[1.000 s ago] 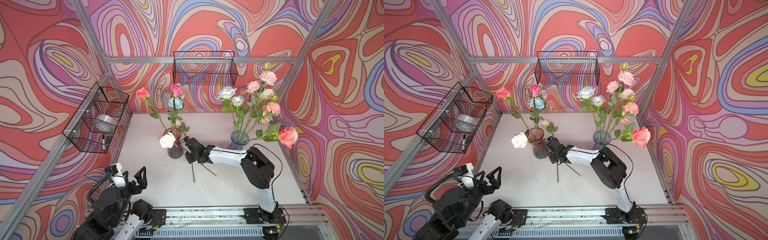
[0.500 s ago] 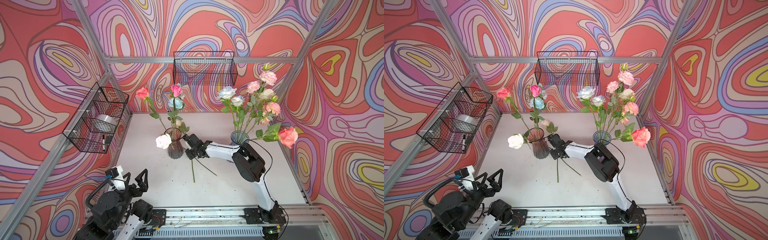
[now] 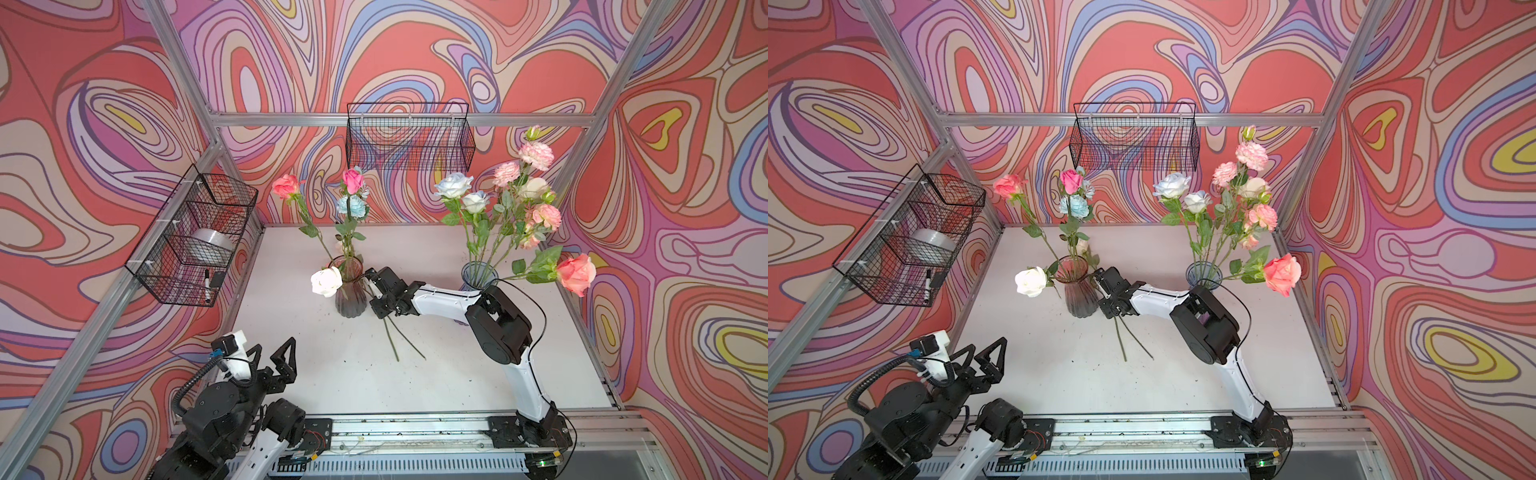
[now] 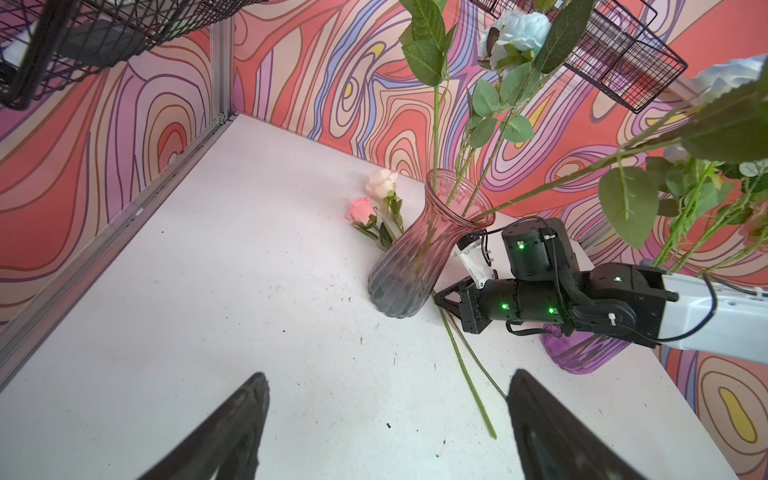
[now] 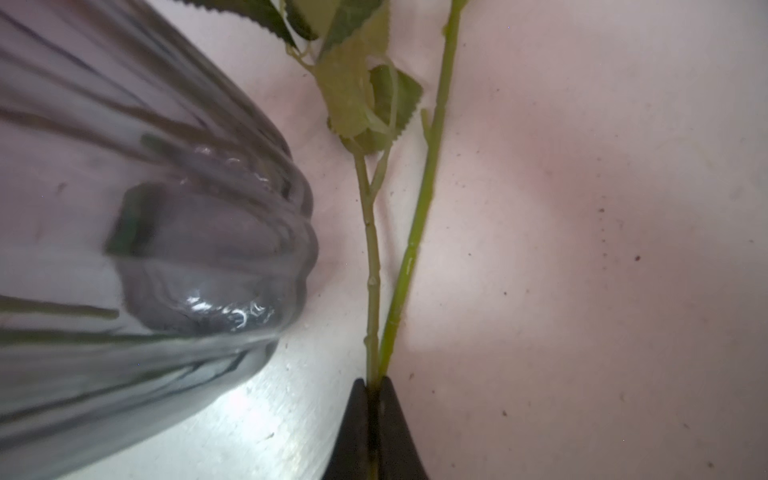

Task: Arrange the flowers into the vase
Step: 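Close the right gripper on the pink rose stem beside the vase, then lift the pink rose upright with the right gripper while the left gripper approaches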

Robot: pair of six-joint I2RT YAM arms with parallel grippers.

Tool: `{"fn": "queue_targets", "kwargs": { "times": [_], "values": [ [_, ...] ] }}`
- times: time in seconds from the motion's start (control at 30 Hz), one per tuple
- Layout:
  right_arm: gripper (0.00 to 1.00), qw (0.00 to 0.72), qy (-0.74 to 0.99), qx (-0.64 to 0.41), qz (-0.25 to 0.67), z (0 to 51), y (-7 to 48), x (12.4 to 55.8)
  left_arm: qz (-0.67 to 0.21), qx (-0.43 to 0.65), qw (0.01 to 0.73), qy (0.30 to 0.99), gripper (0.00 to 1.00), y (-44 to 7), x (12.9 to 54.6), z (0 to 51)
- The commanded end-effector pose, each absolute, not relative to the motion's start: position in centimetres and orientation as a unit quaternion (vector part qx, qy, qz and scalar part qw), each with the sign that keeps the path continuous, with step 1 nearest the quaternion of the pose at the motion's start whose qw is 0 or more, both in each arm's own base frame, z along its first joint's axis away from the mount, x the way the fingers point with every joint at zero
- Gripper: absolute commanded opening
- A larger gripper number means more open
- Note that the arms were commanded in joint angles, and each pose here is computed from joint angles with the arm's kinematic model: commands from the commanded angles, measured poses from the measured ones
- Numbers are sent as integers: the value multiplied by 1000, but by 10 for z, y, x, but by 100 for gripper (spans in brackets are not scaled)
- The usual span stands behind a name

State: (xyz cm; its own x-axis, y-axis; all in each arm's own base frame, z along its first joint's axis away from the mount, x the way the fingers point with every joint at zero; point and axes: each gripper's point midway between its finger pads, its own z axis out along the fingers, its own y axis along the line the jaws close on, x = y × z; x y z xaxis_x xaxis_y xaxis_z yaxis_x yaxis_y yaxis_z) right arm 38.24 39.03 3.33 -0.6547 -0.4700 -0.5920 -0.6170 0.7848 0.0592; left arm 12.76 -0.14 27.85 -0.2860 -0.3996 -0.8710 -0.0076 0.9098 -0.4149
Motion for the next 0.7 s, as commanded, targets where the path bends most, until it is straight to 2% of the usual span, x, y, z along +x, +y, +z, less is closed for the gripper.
{"fn": "queue_targets", "kwargs": {
  "times": [0.0, 0.23, 0.4, 0.53, 0.67],
  "values": [
    [0, 321, 890, -285, 155, 71, 394, 387, -171, -137, 588, 778, 90, 0, 128, 278],
    [0, 328, 891, -272, 154, 85, 383, 381, -172, -136, 589, 778, 90, 0, 128, 279],
    [0, 327, 904, -235, 141, 94, 353, 372, -185, -132, 591, 774, 89, -4, 127, 284],
    [0, 340, 909, -190, 146, 114, 319, 355, -214, -111, 581, 778, 85, -18, 128, 291],
    [0, 381, 891, -149, 195, 156, 296, 330, -234, -80, 559, 792, 79, -38, 137, 292]
  ]
}}
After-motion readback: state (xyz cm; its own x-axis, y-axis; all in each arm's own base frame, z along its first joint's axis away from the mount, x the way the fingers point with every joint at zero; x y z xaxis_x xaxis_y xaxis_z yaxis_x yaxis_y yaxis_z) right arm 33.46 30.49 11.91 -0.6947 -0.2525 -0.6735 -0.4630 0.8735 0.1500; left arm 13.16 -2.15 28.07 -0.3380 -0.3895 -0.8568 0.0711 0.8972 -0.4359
